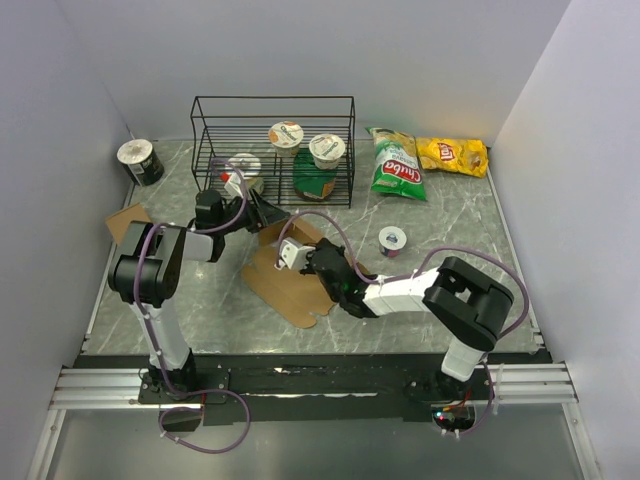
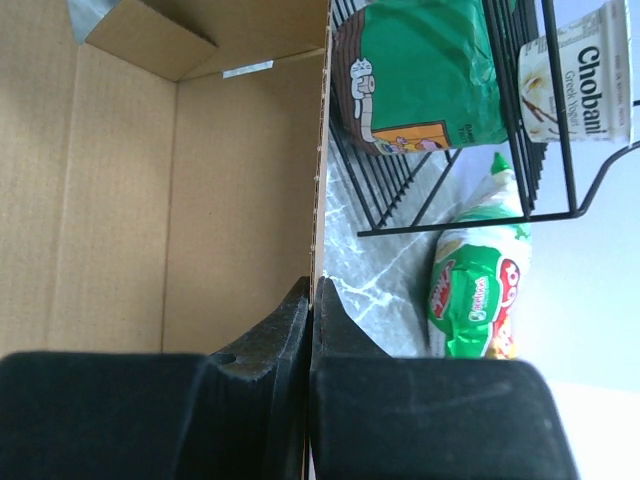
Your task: Fold the paper box
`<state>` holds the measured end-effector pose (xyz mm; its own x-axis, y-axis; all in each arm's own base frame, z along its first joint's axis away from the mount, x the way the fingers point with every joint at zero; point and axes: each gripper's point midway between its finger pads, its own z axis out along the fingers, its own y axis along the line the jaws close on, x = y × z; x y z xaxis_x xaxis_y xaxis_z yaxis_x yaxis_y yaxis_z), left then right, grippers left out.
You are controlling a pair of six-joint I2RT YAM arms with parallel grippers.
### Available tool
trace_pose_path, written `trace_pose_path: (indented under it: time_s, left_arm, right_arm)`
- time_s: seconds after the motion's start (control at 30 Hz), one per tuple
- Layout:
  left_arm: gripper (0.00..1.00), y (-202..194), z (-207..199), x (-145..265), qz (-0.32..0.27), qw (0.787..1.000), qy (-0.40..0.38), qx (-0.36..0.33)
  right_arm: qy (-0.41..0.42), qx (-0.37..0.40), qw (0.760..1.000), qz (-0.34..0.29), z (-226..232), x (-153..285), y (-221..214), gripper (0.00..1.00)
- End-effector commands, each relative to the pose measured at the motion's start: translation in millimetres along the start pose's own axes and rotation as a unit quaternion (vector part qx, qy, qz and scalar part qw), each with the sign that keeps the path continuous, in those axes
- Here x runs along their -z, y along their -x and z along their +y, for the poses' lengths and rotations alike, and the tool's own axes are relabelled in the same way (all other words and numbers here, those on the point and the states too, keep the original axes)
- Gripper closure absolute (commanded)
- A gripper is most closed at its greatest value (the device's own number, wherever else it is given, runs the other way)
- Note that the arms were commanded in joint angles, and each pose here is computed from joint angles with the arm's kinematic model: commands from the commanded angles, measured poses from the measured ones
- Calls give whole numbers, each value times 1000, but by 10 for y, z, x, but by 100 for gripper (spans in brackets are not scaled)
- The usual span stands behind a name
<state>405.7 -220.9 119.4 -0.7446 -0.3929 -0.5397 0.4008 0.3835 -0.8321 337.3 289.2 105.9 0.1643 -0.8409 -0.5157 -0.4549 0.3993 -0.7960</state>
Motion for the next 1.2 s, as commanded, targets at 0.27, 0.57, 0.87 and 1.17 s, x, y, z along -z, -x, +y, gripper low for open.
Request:
trace_pose_path:
  time_s: [0.27, 0.57, 0.87, 1.17]
  left_arm:
    - [32, -191, -32, 127, -6, 999, 39, 16]
    - [33, -298, -72, 84, -13, 999, 18, 40]
    - [30, -310, 14, 43, -11, 999, 28, 42]
    - [46, -457, 208, 25, 4, 998, 64, 24]
  right_arm:
    - [42, 69, 997, 16, 379, -22, -158, 100]
    - [38, 115, 993, 15, 479, 4, -190, 100]
    - [25, 141, 990, 9, 552, 12, -151, 100]
    - [18, 141, 990, -1, 523, 47, -96, 100]
